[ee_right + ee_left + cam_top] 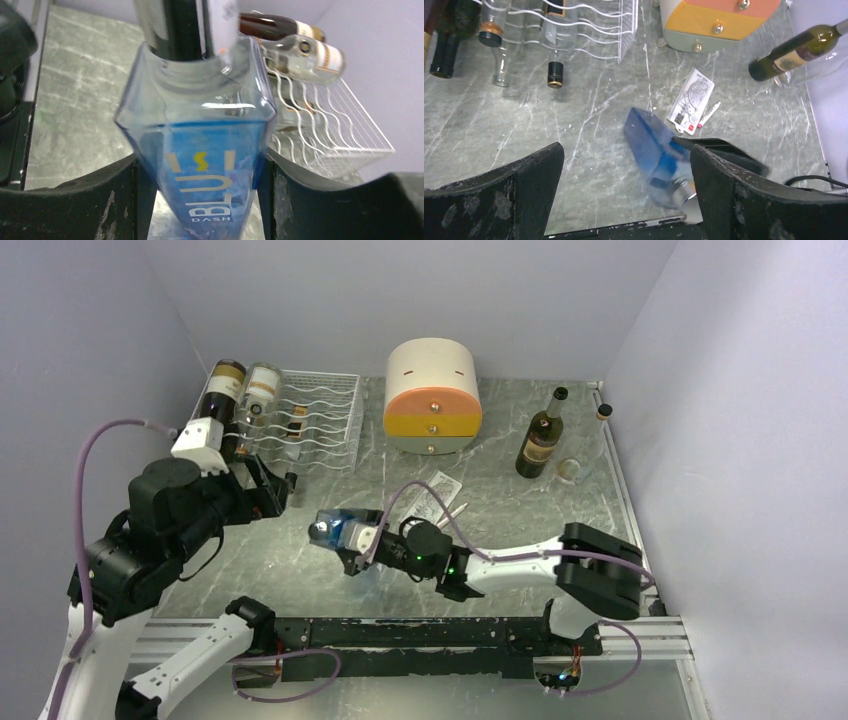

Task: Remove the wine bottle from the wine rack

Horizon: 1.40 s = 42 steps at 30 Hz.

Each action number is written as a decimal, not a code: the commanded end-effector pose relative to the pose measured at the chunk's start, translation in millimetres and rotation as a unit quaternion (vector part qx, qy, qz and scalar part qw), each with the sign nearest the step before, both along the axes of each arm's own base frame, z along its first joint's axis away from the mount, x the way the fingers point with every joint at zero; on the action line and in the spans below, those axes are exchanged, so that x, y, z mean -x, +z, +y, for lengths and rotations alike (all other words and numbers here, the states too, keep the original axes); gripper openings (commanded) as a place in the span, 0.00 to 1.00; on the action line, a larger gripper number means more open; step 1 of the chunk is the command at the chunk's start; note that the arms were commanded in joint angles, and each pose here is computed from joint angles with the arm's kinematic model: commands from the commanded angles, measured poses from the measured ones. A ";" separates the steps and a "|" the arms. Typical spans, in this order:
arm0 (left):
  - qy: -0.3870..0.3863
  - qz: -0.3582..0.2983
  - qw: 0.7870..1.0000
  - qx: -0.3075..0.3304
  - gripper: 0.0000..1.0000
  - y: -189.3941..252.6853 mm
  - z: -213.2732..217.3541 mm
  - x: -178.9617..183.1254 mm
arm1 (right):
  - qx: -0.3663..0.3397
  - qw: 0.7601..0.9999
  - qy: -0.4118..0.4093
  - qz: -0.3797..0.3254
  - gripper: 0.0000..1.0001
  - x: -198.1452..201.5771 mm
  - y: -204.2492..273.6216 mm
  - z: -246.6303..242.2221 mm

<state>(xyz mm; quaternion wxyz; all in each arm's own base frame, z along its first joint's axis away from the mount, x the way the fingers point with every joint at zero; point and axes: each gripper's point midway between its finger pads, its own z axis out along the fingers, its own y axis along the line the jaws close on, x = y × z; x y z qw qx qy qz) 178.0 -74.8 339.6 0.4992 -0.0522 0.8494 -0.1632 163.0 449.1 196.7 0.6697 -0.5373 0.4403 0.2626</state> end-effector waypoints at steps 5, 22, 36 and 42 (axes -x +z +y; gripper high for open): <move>0.046 -0.061 0.997 0.023 0.99 -8.9 10.2 -12.5 | -0.124 0.982 -0.108 0.087 0.21 -24.8 95.8 -36.2; 0.021 -0.020 0.999 0.028 0.99 -74.1 -8.0 -20.1 | -0.222 0.823 -0.491 0.177 0.03 -95.0 138.9 -249.5; 0.014 -0.016 0.999 0.041 1.00 -91.5 -18.6 -29.6 | -0.288 0.613 -0.721 0.146 0.00 -125.6 95.6 -424.9; 0.002 -0.018 0.999 0.047 0.99 -97.4 -23.1 -28.5 | -0.301 0.564 -0.760 0.117 0.00 -140.5 81.4 -475.0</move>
